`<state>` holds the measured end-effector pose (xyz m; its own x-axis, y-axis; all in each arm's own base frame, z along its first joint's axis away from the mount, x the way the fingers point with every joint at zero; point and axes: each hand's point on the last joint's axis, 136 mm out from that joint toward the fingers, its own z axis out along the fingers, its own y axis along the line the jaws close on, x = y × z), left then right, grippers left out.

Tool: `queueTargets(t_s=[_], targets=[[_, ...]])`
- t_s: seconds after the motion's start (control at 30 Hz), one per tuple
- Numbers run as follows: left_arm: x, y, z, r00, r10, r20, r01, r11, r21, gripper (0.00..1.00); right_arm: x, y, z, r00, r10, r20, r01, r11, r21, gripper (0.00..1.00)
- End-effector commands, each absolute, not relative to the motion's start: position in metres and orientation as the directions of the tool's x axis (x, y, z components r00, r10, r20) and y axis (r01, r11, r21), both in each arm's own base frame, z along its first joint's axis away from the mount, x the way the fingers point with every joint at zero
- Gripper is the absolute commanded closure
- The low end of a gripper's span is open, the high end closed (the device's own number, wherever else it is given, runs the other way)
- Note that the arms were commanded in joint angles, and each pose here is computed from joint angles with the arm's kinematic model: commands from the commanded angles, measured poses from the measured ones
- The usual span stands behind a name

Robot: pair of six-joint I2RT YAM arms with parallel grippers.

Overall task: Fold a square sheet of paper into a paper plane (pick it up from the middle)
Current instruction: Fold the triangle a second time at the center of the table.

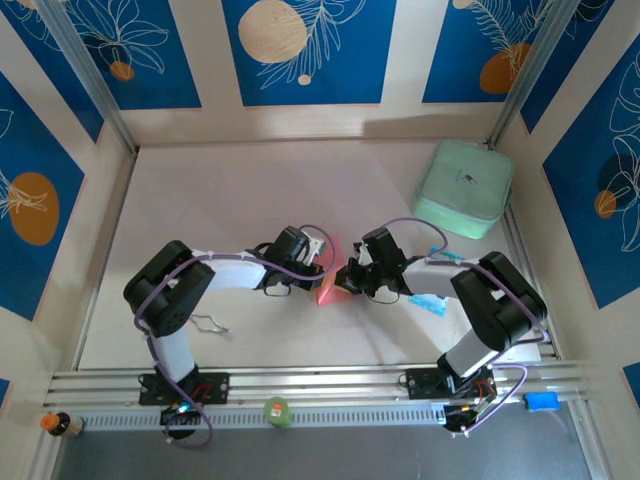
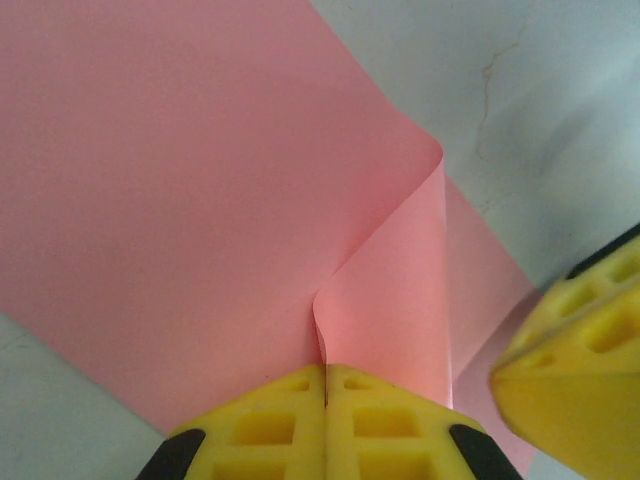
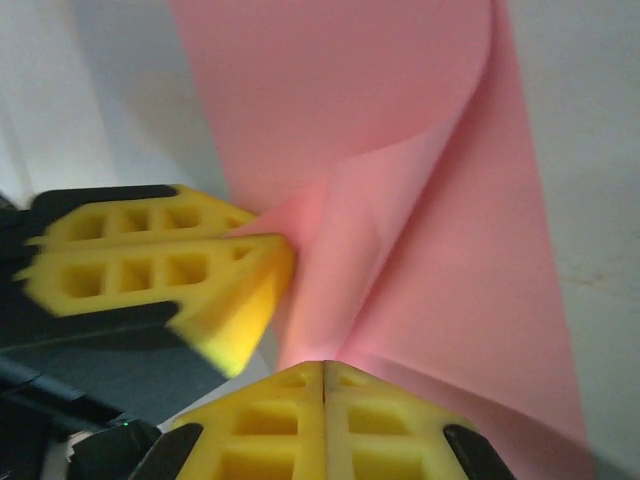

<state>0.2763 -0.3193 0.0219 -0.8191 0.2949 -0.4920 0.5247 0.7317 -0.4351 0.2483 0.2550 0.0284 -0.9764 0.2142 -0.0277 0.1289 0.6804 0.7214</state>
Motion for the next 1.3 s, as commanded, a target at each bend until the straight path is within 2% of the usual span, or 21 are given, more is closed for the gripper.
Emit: queueTargets(t_s=[0.0,0.3,1.27], targets=[[0.263,-0.309,0.012,-0.851,0.302,-0.430,0.492,0.746,-0.449,1.00,0.243,0.253,0.018,-0.975,0.220,0.031,0.178,0.691,0.701,1.00],[0.277,-0.310,0.033,-0.811,0.292,-0.506,0.524,0.748,-0.408,1.00,0.233,0.237,0.000,-0.969,0.239,0.055,0.218,0.738,0.639,1.00],[0.279,-0.305,0.023,-0.813,0.301,-0.499,0.517,0.769,-0.377,1.00,0.233,0.239,-0.001,-0.970,0.233,0.067,0.221,0.737,0.639,1.00]])
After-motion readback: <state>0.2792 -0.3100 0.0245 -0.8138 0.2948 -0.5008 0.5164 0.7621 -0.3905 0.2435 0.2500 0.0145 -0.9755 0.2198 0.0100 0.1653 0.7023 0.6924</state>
